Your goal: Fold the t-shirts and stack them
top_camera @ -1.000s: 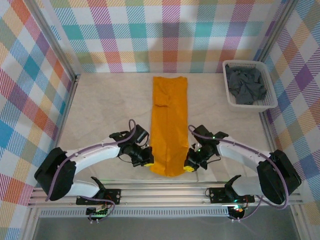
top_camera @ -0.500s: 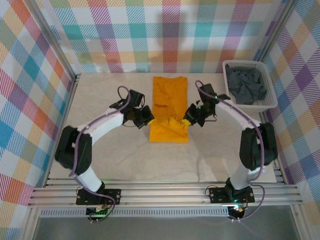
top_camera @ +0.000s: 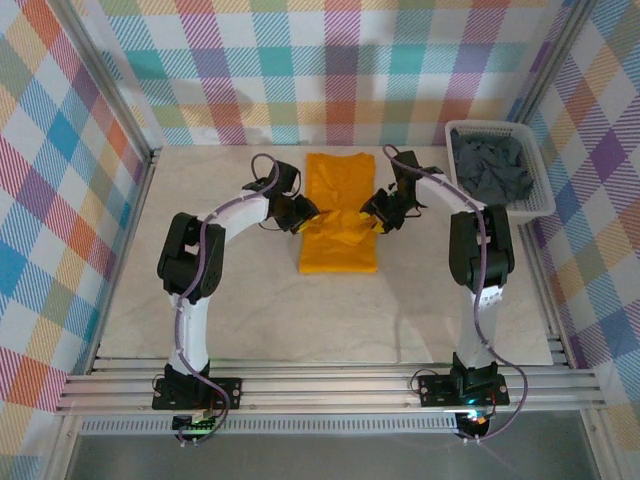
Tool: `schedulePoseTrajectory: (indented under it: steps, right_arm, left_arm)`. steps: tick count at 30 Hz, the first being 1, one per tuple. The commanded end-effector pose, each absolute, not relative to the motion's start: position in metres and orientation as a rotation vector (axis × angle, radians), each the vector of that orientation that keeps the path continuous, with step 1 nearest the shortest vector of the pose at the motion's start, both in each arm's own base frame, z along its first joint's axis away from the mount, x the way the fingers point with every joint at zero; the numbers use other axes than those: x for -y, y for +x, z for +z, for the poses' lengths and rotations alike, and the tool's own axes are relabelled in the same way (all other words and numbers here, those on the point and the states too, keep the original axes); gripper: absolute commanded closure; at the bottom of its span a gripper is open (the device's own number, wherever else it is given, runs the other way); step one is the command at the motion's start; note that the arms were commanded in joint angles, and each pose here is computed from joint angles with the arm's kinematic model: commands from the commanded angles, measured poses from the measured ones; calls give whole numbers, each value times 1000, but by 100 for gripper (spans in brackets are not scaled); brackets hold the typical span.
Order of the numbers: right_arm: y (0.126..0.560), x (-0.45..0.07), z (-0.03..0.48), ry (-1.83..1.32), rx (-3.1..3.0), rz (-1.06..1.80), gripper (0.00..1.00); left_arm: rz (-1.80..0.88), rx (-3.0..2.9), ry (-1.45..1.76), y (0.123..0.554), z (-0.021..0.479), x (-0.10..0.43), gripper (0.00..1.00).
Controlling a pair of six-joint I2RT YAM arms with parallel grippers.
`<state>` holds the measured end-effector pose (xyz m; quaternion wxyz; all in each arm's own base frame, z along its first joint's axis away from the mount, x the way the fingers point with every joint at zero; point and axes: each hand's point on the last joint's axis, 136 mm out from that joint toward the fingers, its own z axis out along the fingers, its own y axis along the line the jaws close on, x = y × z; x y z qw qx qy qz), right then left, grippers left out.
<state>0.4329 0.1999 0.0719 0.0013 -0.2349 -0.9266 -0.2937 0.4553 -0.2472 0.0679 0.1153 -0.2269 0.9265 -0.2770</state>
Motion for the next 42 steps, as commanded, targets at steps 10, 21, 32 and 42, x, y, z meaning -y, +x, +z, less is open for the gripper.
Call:
schedulePoseTrajectory:
  steps: [10, 21, 32, 42]
  right_arm:
    - [358, -181, 100, -731, 2955, -906, 46]
    - [308, -196, 51, -987, 2685, -986, 46]
    - [307, -205, 32, -1053, 2594, -941, 51]
    - [307, -209, 20, -1098, 2563, -944, 66]
  left_arm:
    - [-881, -2676, -915, 354, 86, 230, 41]
    - [-979, -2633, -1208, 341, 50, 254, 34]
    - [-769, -2737, -1277, 313, 29, 237, 45]
    - [-682, -2750, -1335, 294, 36, 229, 38]
